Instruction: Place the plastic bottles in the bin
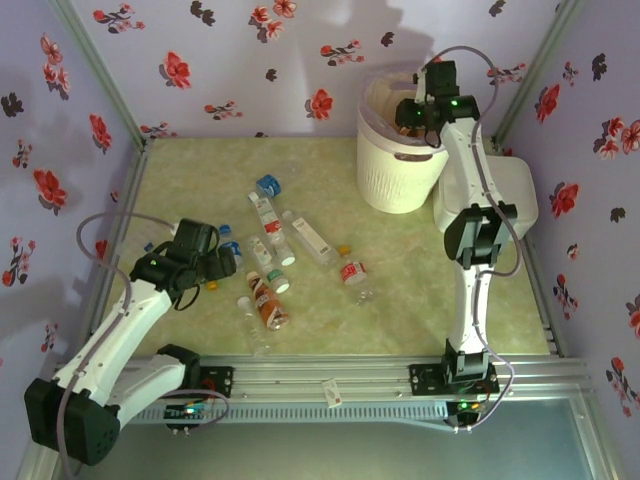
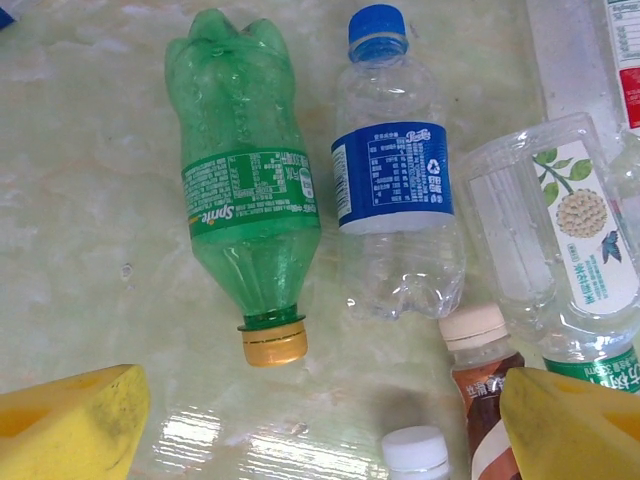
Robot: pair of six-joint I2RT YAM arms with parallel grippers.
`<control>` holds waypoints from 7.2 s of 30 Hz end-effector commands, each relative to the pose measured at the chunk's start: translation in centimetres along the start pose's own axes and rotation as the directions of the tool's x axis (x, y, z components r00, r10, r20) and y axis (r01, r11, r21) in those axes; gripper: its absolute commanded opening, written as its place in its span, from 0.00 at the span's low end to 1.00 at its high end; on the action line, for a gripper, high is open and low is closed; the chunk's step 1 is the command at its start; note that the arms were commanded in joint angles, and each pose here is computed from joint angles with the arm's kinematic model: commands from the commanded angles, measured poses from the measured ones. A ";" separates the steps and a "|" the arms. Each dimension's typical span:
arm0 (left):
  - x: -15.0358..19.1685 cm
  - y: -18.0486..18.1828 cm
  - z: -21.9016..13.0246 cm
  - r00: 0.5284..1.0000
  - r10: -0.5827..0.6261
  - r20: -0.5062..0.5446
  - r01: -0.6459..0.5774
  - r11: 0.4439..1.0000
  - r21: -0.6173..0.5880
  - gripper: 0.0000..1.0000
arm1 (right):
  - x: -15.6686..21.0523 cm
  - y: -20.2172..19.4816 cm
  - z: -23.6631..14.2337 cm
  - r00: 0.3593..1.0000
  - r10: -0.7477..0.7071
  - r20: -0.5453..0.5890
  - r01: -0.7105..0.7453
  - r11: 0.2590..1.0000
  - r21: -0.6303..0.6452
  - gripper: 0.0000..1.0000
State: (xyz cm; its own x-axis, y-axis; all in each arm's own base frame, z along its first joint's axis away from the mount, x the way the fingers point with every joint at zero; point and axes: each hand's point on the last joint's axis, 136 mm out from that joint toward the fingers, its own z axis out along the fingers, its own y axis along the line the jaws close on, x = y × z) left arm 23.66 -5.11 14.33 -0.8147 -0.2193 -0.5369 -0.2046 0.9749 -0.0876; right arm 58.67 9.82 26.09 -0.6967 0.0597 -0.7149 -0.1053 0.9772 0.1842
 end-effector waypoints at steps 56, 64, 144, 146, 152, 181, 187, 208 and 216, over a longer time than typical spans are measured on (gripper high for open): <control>-1.1 3.5 8.6 0.970 -0.242 0.022 0.243 0.965 -0.095 0.88 | -1.4 4.9 -25.9 0.939 -0.023 0.343 0.084 0.983 -0.163 0.76; -0.6 3.7 10.2 0.967 -0.256 0.002 0.254 0.960 -0.114 0.87 | 0.8 5.5 -25.9 0.947 0.006 0.320 0.069 0.972 -0.224 0.76; -8.5 -24.7 -9.1 0.901 -0.004 0.434 -0.399 0.388 0.831 0.08 | 13.1 29.7 -16.1 0.974 -0.037 -0.224 -0.173 0.518 -0.838 0.82; -8.5 -24.7 -8.9 0.902 -0.001 0.433 -0.398 0.389 0.831 0.08 | 13.1 29.6 -16.0 0.975 -0.034 -0.221 -0.170 0.526 -0.833 0.78; -8.4 -24.8 -8.4 0.905 0.008 0.426 -0.393 0.399 0.829 0.07 | 13.2 29.6 -15.9 0.971 -0.032 -0.237 -0.186 0.525 -0.830 0.65; -5.6 -11.8 -3.7 0.975 -0.023 0.221 -0.118 0.790 0.602 0.99 | -2.6 15.8 -22.8 0.965 -0.009 0.264 0.132 0.882 -0.453 0.53; -3.1 -6.3 -0.7 0.990 -0.096 0.099 0.044 0.901 0.432 0.98 | -6.4 9.9 -23.5 0.927 0.027 0.375 0.081 0.959 -0.270 0.51; 1.9 -2.2 3.5 0.988 -0.151 -0.008 0.148 0.953 0.266 0.95 | -6.1 1.6 -12.5 0.978 0.047 0.206 -0.025 0.994 -0.108 0.51; 2.3 -1.9 3.7 0.988 -0.155 -0.016 0.154 0.955 0.254 0.95 | -2.8 0.0 -7.0 0.998 0.024 0.065 -0.020 0.998 -0.053 0.51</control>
State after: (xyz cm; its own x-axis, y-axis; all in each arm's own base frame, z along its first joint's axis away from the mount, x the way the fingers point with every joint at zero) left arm 24.27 -7.89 10.32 -0.7934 -0.3451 -0.5013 -0.1537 0.9106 -0.3837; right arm 55.58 8.65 34.21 -0.6253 0.1331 -0.7690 -0.1366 0.9515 0.2758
